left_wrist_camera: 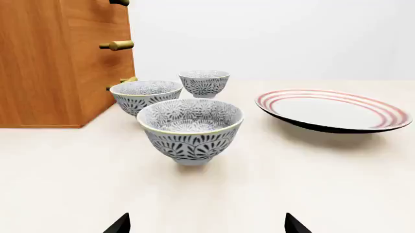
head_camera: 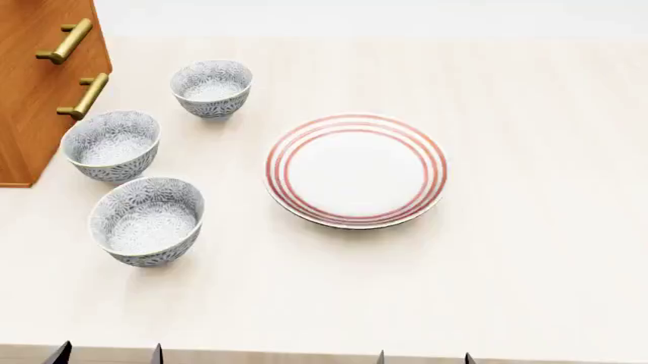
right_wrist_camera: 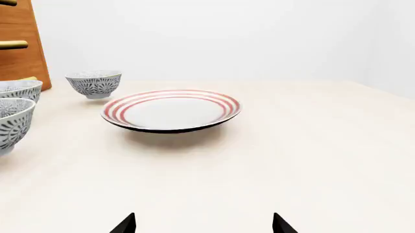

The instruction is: Pick up the bowl and put it in the front on the plate.

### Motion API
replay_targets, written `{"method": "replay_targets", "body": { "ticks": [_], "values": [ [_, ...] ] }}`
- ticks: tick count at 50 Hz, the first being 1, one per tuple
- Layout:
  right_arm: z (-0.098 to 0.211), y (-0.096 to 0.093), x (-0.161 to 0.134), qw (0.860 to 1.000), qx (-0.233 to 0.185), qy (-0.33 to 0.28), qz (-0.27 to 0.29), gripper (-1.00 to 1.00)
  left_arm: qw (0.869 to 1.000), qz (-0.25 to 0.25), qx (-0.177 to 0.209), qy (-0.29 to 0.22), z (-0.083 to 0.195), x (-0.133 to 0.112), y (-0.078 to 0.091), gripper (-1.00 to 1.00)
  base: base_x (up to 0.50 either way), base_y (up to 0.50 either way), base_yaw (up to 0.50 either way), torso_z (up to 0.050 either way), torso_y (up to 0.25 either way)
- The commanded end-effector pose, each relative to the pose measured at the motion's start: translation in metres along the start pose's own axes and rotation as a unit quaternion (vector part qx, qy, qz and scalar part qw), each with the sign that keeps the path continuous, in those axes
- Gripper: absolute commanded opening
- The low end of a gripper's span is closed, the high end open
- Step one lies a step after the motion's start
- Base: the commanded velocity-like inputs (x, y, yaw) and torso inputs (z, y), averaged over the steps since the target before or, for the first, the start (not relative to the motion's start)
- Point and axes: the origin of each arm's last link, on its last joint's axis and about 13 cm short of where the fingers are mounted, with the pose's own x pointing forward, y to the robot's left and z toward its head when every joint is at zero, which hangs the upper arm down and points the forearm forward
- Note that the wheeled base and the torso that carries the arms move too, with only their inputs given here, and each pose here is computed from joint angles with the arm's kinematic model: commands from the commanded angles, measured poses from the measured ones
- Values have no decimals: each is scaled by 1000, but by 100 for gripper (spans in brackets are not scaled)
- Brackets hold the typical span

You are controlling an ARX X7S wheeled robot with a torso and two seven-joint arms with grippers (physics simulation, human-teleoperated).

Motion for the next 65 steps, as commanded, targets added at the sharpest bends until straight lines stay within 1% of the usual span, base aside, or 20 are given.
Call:
{"method": "replay_targets", "body": {
  "ticks": [1, 17, 18, 20, 22, 24, 25, 27, 28, 29, 30, 33, 34, 37, 43, 47, 51, 65],
  "values": [
    [0, 1, -2, 1000, -6, -5, 4, 100, 1000, 12, 0, -10, 3, 1, 1, 100, 0, 0, 0, 0, 0],
    [2, 1, -2, 1000, -12, -15, 1, 100, 1000, 21, 14, -12, 3, 1, 2, 100, 0, 0, 0, 0, 0],
    [1, 0, -2, 1000, -10, -14, 1, 100, 1000, 19, 3, -14, 5, 1, 2, 100, 0, 0, 0, 0, 0],
    [2, 0, -3, 1000, -9, -19, -3, 100, 1000, 21, -1, -18, 6, 2, 3, 100, 0, 0, 0, 0, 0],
    [4, -1, -3, 1000, -8, -28, -7, 100, 999, 25, 4, -34, 8, 4, 4, 100, 0, 0, 0, 0, 0],
    [10, -5, -1, 999, -12, -49, -14, 100, 998, 31, 2, -56, 21, 8, 7, 100, 70, 0, 0, 0, 0],
    [14, -6, -1, 998, -8, -54, -12, 100, 997, 35, 6, -68, 25, 9, 8, 100, 172, 0, 0, 0, 0],
    [25, -9, 0, 998, 2, -66, -7, 100, 996, 33, -3, -86, 38, 9, 11, 100, 277, 0, 0, 0, 0],
    [37, -12, 0, 996, 0, -83, -13, 100, 994, 31, 5, -108, 50, 9, 12, 100, 445, 0, 0, 0, 0],
    [43, -13, 0, 996, -1, -92, -16, 100, 993, 31, 1, -115, 55, 8, 12, 100, 500, 0, 0, 0, 0],
    [55, -15, -1, 994, 0, -107, -17, 100, 992, 26, 2, -120, 65, 8, 14, 100, 500, 0, 0, 0, 0],
    [68, -18, -4, 993, -5, -121, -17, 100, 992, 19, 8, -128, 76, 7, 15, 100, 500, 0, 0, 0, 0],
    [76, -20, -5, 992, -7, -126, -19, 100, 991, 15, 10, -132, 84, 6, 16, 100, 500, 0, 0, 0, 0],
    [86, -22, -7, 991, -11, -130, -16, 100, 988, 13, 18, -150, 95, 4, 18, 100, 500, 0, 0, 0, 0],
    [109, -25, -15, 988, -21, -150, 5, 100, 987, 10, 3, -159, 119, 1, 25, 100, 500, 0, 0, 0, 0],
    [121, -28, -20, 986, -22, -166, 2, 100, 986, 9, 3, -166, 125, -1, 27, 100, 500, 0, 0, 0, 0],
    [126, -31, -21, 984, -24, -178, -5, 100, 986, 8, 2, -167, 128, -1, 27, 100, 500, 0, 0, 0, 0],
    [130, -33, -25, 982, -24, -189, 0, 100, 986, 7, -5, -165, 129, -2, 28, 100, 500, 0, 0, 0, 0]
  ]
}}
